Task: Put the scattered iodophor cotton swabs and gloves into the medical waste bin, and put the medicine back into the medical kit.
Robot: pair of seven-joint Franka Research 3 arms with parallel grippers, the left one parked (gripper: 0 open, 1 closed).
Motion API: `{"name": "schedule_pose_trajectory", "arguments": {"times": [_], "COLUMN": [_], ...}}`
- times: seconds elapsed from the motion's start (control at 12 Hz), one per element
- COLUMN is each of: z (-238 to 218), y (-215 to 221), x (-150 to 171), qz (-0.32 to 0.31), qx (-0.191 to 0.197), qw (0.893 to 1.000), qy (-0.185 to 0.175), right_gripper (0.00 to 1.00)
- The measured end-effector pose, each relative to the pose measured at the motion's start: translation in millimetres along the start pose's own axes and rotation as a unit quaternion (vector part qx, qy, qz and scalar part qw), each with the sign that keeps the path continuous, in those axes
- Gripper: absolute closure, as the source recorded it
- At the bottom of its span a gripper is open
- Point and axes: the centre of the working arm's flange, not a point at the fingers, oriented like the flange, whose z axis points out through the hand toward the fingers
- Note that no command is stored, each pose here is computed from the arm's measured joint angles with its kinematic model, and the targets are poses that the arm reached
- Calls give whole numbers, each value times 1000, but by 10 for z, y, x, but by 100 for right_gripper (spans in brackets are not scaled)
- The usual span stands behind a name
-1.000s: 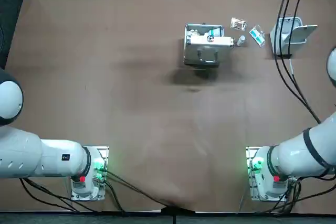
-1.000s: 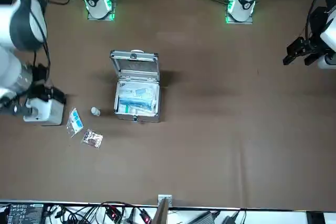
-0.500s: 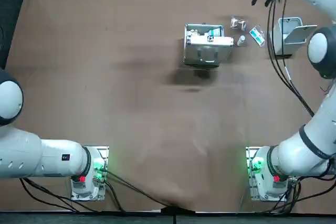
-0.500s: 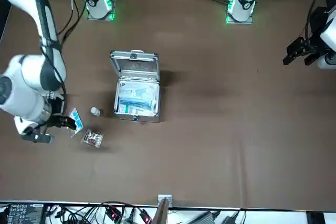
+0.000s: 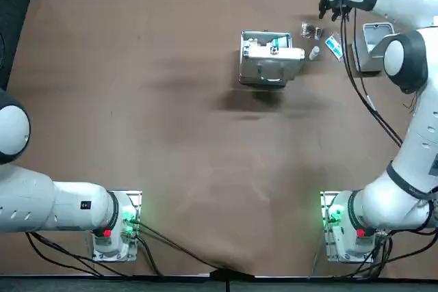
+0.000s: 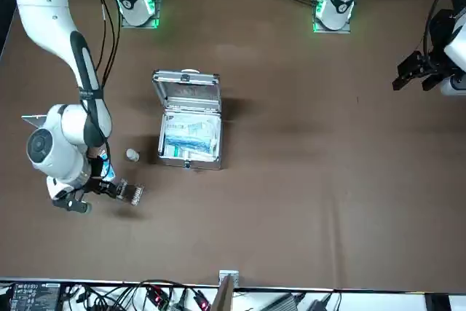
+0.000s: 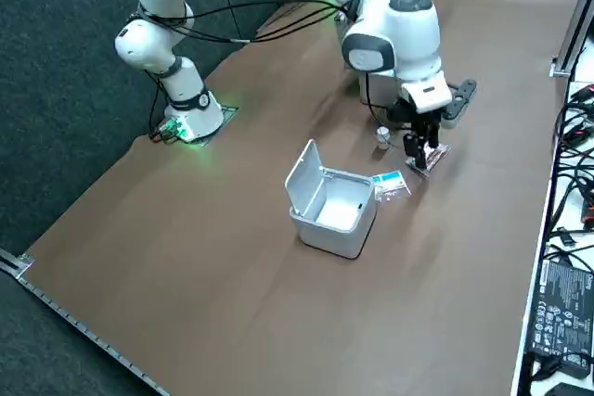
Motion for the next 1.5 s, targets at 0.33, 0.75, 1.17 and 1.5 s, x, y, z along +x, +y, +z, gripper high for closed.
{"name": "schedule_pose_trajectory", "arguments": {"times": [0.33, 0.75, 1.17, 1.5], "z": [331, 458, 516, 516], "y": [-32, -20, 1, 12], "x": [-45, -75, -92, -90], "qz": [7, 10, 11, 12], "qx": [0, -1, -2, -3], "qw": [1000, 1000, 1000, 1000], "qy": [3, -4, -8, -8], "right_gripper": [32, 44, 54, 55]}}
